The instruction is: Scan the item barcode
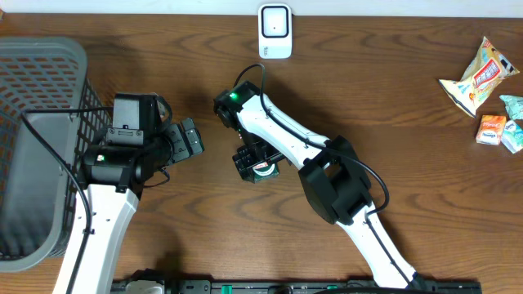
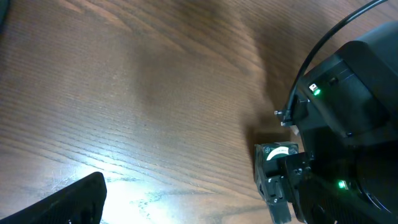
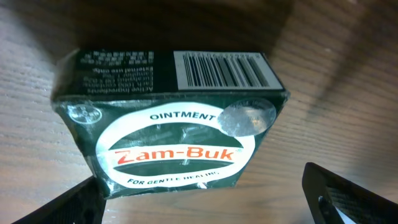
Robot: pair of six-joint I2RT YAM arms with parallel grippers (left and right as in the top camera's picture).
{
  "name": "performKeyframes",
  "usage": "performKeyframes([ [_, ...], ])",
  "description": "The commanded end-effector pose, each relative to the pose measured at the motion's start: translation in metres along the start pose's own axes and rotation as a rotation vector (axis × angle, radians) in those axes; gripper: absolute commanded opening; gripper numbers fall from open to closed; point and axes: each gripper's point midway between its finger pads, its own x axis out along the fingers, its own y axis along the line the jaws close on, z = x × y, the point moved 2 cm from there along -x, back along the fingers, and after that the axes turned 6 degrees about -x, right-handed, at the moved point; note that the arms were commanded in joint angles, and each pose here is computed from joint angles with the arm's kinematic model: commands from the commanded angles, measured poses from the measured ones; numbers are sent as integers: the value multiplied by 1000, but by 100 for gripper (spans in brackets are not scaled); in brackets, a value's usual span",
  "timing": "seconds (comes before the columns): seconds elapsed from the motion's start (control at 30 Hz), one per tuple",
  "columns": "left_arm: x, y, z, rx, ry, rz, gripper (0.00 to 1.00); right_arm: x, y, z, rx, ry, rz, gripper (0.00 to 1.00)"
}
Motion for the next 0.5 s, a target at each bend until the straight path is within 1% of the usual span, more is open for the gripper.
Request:
performKeyframes([
  [0.0,-2,2,4,-2,-13,11,97,-24,-10,-3,33,-77,-39,96],
  [0.27,-2,2,4,-2,-13,11,98,-56,-23,-11,-11,-157,-76,99],
  [0.47,-2,2,4,-2,-13,11,98,-61,-28,-25,-14,-122,-71,99],
])
